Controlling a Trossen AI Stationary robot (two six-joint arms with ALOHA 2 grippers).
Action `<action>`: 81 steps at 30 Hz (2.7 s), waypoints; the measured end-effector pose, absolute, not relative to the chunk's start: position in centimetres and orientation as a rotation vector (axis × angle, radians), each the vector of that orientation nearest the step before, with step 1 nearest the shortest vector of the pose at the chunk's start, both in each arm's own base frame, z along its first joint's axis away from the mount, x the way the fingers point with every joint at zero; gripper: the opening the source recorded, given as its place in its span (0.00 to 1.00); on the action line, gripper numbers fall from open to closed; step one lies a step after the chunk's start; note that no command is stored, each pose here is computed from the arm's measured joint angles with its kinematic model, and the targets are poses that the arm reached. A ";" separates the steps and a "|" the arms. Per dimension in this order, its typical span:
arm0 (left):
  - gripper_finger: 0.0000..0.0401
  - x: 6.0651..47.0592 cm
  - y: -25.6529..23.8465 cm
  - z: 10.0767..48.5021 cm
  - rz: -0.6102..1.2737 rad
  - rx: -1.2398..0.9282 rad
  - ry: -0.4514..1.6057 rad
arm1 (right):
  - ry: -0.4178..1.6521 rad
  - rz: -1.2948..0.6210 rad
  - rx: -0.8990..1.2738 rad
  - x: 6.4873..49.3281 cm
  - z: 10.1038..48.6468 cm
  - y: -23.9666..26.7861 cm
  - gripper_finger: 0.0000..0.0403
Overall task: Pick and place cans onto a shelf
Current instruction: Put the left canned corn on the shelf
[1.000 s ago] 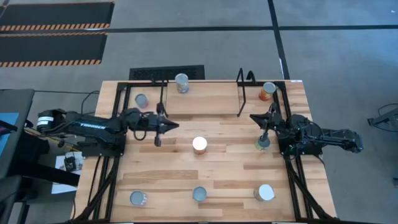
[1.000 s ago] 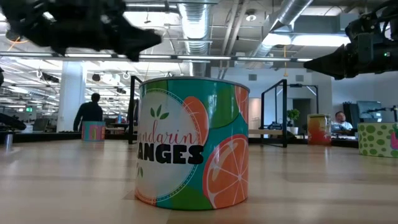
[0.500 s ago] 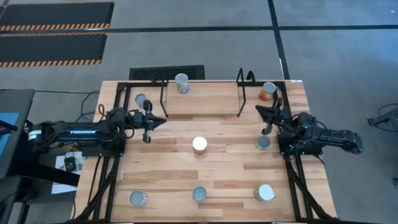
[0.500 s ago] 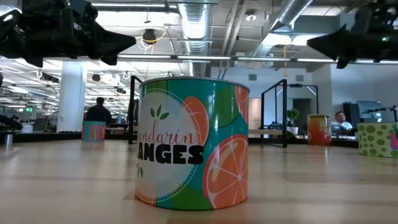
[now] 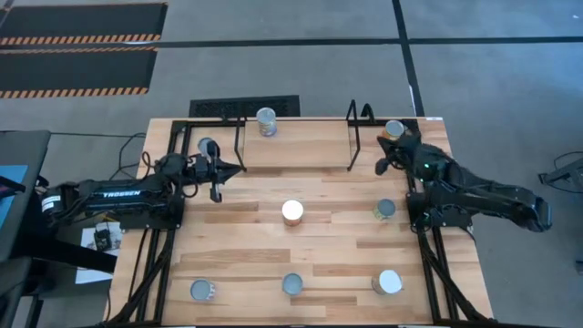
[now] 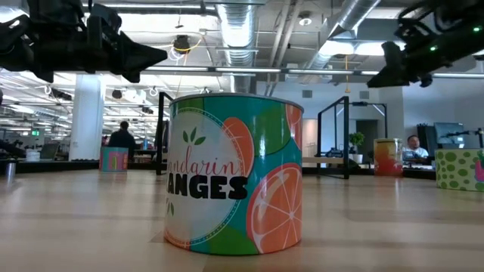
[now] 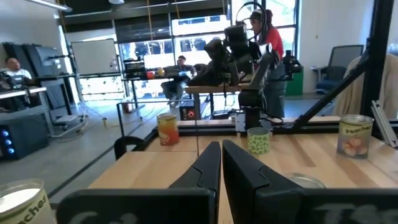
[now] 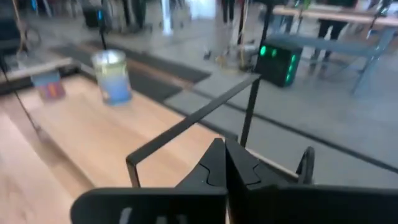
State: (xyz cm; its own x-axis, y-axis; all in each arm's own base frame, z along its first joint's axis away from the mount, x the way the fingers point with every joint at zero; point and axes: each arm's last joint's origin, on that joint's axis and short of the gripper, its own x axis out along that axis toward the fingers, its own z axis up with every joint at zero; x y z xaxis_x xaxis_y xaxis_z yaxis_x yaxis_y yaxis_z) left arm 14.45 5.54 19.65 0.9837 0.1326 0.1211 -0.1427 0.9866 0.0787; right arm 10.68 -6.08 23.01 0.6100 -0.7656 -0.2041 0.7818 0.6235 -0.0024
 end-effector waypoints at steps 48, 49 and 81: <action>0.02 14.4 5.8 18.8 0.137 0.040 -0.034 | 0.884 0.196 -0.422 36.6 20.3 4.6 0.34; 0.02 14.4 5.8 18.8 0.137 0.034 -0.034 | 0.877 0.195 -0.426 36.8 20.2 4.6 0.32; 0.02 14.4 6.1 18.8 0.227 0.009 -0.037 | 0.919 -0.161 -0.216 40.3 28.9 -10.3 0.01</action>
